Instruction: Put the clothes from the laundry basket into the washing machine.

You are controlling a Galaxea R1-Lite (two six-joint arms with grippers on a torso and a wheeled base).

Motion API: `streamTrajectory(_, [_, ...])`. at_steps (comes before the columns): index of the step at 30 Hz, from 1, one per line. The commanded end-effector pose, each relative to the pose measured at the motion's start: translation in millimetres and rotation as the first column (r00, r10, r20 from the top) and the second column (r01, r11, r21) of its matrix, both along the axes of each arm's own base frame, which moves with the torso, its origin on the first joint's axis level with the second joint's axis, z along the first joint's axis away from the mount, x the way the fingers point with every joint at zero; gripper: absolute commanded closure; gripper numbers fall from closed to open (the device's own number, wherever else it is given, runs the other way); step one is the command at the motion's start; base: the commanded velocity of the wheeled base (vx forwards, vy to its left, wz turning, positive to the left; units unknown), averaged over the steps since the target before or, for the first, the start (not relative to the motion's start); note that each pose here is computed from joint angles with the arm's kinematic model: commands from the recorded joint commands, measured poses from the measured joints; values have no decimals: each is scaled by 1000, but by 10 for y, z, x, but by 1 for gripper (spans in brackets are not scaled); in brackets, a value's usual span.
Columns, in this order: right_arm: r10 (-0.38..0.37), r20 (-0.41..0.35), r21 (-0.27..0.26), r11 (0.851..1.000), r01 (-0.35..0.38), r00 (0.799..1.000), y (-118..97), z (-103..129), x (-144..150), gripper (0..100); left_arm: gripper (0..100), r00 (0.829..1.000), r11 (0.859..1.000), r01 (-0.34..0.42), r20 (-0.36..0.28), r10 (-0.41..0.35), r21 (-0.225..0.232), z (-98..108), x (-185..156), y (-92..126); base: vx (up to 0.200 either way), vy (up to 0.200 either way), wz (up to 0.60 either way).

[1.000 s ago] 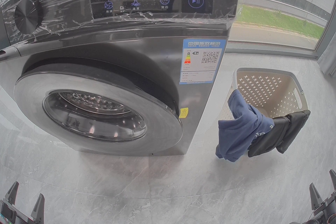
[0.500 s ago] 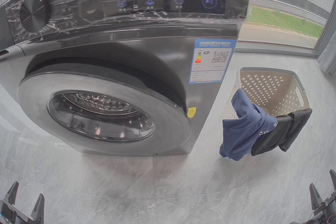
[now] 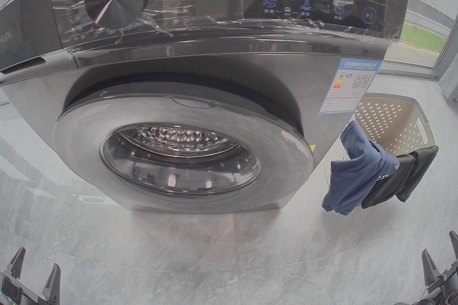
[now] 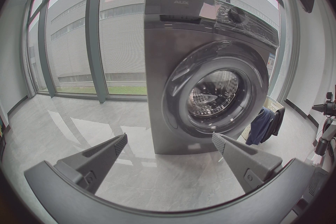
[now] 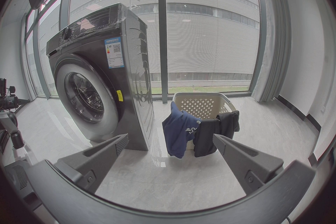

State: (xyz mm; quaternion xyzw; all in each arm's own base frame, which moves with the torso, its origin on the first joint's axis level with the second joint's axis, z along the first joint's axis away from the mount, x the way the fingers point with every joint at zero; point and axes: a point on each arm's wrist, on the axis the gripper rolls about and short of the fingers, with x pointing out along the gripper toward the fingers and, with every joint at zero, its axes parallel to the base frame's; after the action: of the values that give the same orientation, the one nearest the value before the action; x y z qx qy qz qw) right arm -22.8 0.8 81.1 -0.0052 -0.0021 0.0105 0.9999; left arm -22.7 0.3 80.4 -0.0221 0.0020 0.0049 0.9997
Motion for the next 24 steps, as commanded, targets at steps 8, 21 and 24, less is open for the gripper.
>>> streamTrajectory(8, [0,-6,0,1000,0,1000,0,-52,4,0,0,1000,1000,-1,-6,1,0,-41,5,0,0,50,0])
streamTrajectory(21, [0,-6,0,1000,0,1000,0,-52,4,0,0,1000,1000,-1,-8,1,0,-43,5,0,0,0,0])
streamTrajectory(24, [0,-6,0,1000,0,1000,0,-52,4,0,0,1000,1000,-1,-8,1,0,-43,5,0,0,0,0])
